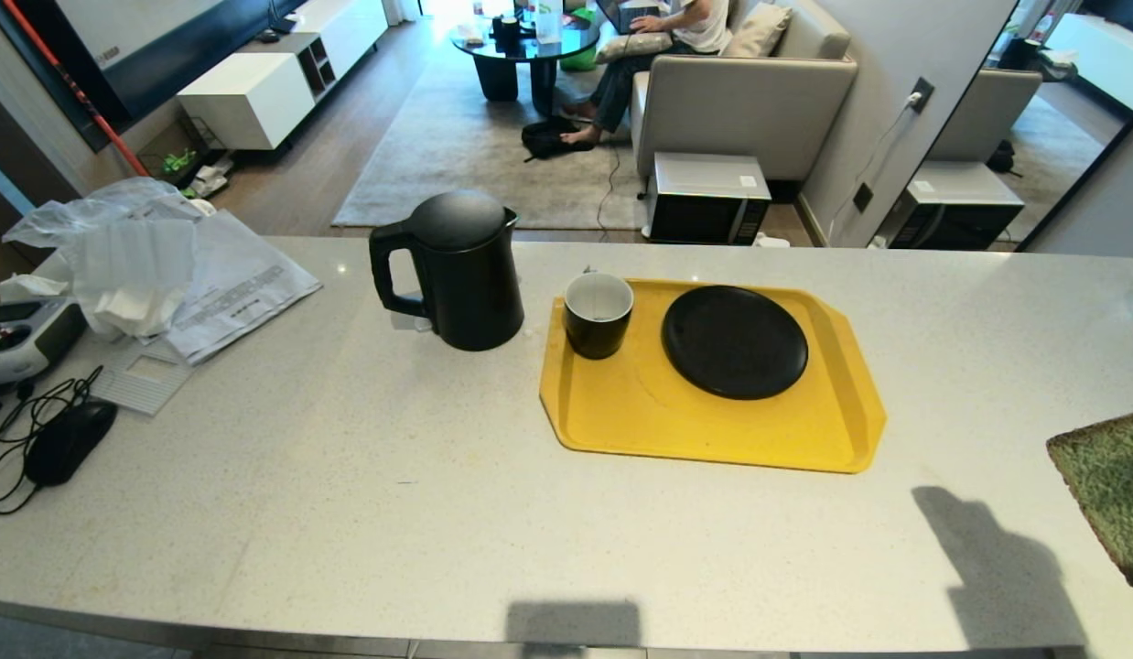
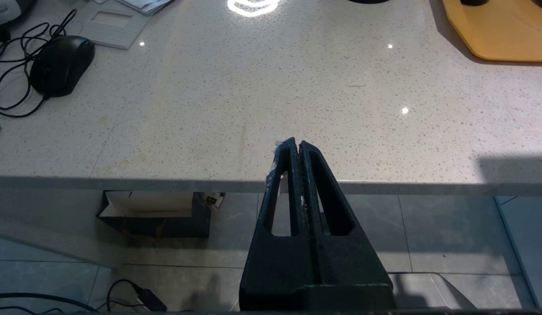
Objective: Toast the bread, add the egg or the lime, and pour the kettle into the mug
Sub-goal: Put the bread slices in the toaster
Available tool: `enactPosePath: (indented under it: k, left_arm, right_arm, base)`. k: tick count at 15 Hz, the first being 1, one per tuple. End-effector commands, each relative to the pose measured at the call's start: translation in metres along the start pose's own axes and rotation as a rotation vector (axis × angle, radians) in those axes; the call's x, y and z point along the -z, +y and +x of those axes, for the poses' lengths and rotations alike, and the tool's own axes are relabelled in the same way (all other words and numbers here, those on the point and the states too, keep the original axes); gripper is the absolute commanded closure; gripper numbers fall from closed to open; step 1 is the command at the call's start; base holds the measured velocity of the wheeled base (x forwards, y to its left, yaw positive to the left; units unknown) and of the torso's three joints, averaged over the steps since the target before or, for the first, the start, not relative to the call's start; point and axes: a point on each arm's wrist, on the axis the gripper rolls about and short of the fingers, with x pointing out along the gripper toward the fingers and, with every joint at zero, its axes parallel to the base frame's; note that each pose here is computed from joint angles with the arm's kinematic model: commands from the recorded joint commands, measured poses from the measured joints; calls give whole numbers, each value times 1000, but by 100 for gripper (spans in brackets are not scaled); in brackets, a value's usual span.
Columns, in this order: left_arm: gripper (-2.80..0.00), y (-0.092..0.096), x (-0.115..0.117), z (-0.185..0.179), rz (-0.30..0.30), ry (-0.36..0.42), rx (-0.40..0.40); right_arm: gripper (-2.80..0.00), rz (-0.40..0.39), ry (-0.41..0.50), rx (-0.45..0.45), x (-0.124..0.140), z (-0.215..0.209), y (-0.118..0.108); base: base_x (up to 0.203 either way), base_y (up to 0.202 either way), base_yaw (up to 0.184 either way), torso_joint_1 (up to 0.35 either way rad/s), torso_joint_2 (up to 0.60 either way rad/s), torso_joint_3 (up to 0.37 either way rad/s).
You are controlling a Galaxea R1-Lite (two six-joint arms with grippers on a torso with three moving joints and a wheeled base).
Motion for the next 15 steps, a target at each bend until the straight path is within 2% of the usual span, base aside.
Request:
enactPosePath:
  k: [1, 11, 13, 15]
  left_arm:
    - [0, 0, 0, 0, 0, 1, 0]
    - [0, 0, 0, 0, 0, 1, 0]
    - [0, 0, 0, 0, 0, 1, 0]
    - [0, 0, 0, 0, 0, 1, 0]
  right_arm:
    - [0, -3, 7, 4, 0, 0, 0]
    - [0, -3, -19, 15, -3, -5, -1]
    - [0, -3, -19, 61, -2, -6, -1]
    - [0, -2, -21, 69, -2, -6, -2]
  base:
    - [0, 0, 0, 0, 0, 0]
    - [0, 0, 0, 0, 0, 0]
    - [0, 0, 0, 0, 0, 0]
    - [0, 0, 0, 0, 0, 0]
